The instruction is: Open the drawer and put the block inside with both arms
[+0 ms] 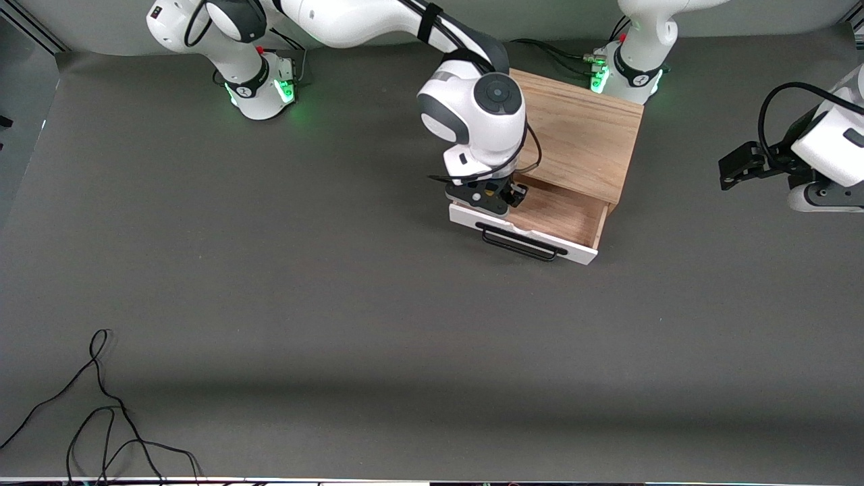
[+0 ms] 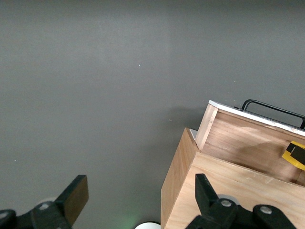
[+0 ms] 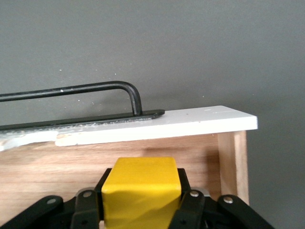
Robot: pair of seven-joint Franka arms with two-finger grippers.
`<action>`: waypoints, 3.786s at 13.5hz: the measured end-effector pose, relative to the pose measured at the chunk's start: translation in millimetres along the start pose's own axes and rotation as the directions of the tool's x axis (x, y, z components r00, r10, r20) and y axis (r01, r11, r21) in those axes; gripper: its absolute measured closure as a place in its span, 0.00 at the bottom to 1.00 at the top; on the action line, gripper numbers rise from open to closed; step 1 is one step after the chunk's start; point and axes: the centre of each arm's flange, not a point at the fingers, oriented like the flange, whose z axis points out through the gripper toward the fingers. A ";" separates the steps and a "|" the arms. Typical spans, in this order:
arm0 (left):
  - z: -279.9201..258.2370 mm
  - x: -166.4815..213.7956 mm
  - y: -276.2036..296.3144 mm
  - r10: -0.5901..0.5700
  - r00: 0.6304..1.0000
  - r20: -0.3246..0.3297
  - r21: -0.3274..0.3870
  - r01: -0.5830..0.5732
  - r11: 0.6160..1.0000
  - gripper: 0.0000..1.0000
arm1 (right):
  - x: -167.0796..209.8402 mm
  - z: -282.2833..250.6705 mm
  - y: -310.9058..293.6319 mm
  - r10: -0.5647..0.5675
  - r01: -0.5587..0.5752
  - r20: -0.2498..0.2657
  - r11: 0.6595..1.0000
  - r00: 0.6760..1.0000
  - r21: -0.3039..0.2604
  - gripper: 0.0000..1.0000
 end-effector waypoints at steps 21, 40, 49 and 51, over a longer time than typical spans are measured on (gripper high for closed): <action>0.7 0.4 9.4 0.007 1.000 -0.003 0.000 -0.007 1.000 0.00 | 47.1 -142.1 36.7 0.053 -0.053 0.003 0.998 0.999 -0.028 0.00; 1.1 0.7 6.4 0.000 1.000 -0.001 -0.018 0.000 1.000 0.00 | 397.1 -295.4 463.8 -0.392 0.393 0.048 0.920 0.919 0.008 0.00; 1.8 0.7 6.5 0.000 1.000 0.001 -0.018 0.000 1.000 0.00 | 426.7 -294.6 520.6 -0.401 0.403 0.049 0.914 0.915 -0.039 0.00; 2.0 0.7 6.5 0.000 1.000 0.001 -0.018 0.000 1.000 0.00 | 428.2 -292.6 521.6 -0.401 0.403 0.053 0.914 0.915 -0.039 0.00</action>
